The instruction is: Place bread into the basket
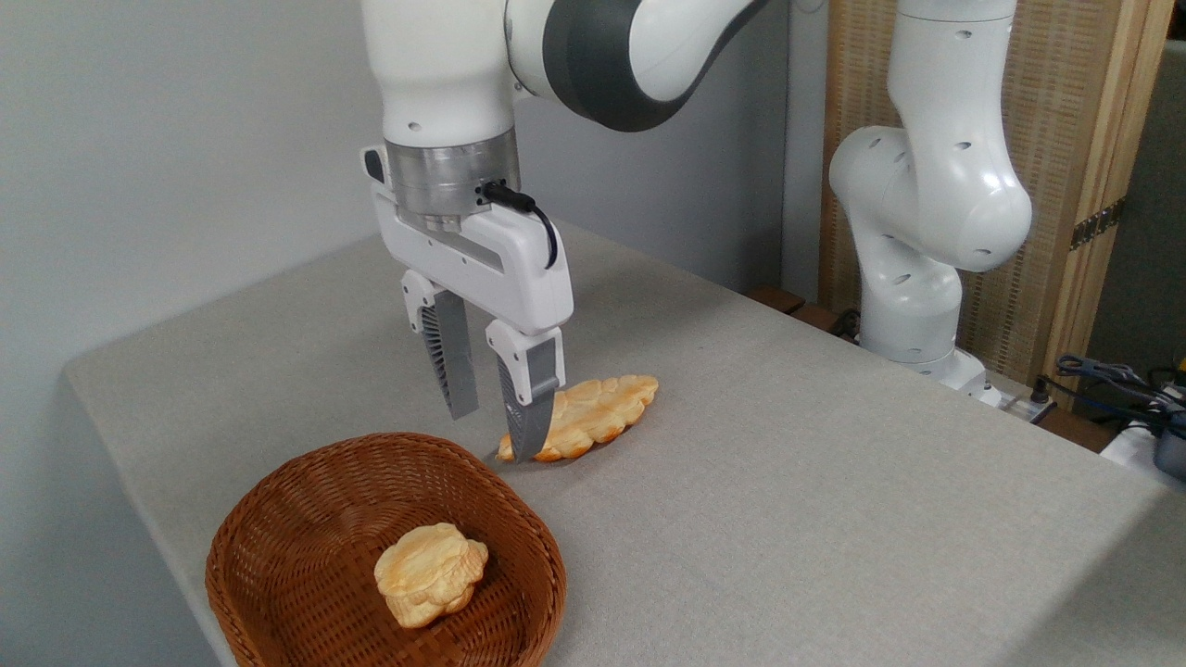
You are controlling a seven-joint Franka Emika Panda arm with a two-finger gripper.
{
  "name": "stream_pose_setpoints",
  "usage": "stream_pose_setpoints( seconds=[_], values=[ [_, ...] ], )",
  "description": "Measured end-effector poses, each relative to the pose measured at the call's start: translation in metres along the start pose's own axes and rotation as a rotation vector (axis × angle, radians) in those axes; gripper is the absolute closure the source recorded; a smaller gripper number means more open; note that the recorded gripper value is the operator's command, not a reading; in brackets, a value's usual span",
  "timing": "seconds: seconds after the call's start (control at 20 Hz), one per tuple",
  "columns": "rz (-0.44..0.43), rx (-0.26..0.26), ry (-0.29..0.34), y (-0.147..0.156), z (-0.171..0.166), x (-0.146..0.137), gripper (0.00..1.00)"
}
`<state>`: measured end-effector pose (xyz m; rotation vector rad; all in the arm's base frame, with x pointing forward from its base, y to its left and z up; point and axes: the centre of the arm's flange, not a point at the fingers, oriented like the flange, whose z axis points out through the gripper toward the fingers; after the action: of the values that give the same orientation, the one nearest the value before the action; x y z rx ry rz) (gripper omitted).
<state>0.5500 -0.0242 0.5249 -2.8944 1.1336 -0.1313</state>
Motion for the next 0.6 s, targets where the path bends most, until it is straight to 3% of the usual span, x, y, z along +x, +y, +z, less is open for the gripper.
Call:
stream_pose_setpoints(
  seconds=[0.6],
  values=[
    [0.004, 0.002, -0.009, -0.0031, 0.0057, 0.0085, 0.0]
  ],
)
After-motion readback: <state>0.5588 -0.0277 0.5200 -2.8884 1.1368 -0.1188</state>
